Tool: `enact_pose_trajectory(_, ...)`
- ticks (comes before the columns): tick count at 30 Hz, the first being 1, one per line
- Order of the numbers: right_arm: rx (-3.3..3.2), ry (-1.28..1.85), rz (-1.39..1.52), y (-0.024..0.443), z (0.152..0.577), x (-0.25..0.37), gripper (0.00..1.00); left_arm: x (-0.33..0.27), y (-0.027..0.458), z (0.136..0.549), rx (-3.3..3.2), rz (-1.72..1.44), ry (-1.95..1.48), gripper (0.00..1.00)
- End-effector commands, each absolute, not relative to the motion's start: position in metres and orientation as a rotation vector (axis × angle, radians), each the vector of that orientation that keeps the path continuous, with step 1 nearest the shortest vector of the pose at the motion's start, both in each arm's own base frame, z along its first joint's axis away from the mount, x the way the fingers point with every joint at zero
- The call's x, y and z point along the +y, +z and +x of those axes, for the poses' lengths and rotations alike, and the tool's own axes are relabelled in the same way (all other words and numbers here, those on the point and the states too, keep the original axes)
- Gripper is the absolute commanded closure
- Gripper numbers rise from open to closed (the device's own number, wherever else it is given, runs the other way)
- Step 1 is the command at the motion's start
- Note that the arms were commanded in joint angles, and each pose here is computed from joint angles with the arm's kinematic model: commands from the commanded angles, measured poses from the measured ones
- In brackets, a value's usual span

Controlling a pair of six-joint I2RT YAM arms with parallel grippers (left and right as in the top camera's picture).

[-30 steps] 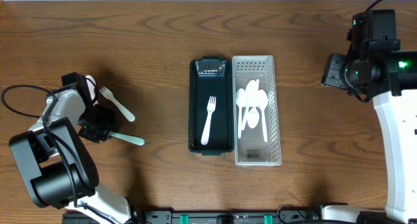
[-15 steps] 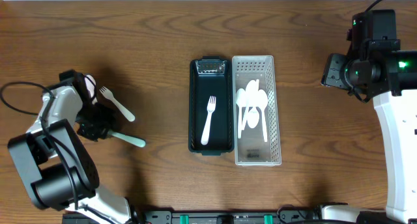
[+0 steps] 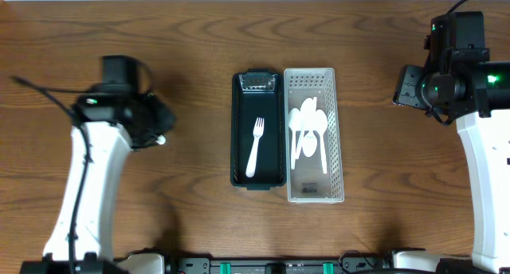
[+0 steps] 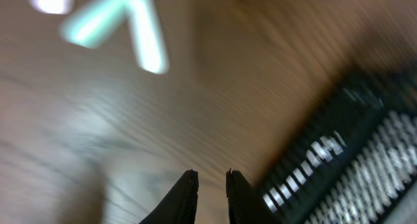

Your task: Pack container

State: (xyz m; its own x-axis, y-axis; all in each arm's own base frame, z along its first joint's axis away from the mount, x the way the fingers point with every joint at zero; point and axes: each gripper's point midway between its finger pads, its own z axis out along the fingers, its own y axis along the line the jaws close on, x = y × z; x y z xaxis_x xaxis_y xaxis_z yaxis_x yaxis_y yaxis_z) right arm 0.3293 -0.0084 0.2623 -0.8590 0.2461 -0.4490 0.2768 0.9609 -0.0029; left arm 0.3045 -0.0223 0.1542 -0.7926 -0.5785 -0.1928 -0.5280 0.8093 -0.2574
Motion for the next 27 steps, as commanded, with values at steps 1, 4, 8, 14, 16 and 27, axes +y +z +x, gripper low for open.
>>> enact_pose_trajectory(1,2.664,-0.101,0.360,0.260,0.328,-0.010,0.39,-0.045,0.163,0.305,2.741,-0.677,-0.235,0.81)
enact_pose_trajectory(4,2.666,-0.101,0.360,0.260,0.328,-0.010,0.39,-0.045,0.163,0.305,2.731,-0.624,-0.132,0.81)
enact_pose_trajectory(8,2.667,-0.101,0.360,0.260,0.328,-0.010,0.39,-0.035,0.164,0.307,2.716,-0.640,-0.108,0.75)
enact_pose_trajectory(14,2.673,-0.065,0.352,0.259,0.328,-0.005,0.39,-0.002,0.169,0.324,2.682,-0.440,0.008,0.43)
enact_pose_trajectory(16,2.673,-0.065,0.352,0.259,0.328,-0.005,0.39,0.011,0.170,0.332,2.673,-0.347,0.045,0.38)
enact_pose_trajectory(27,2.673,-0.067,0.353,0.259,0.328,-0.006,0.38,0.058,0.122,0.387,2.684,-0.098,0.176,0.32)
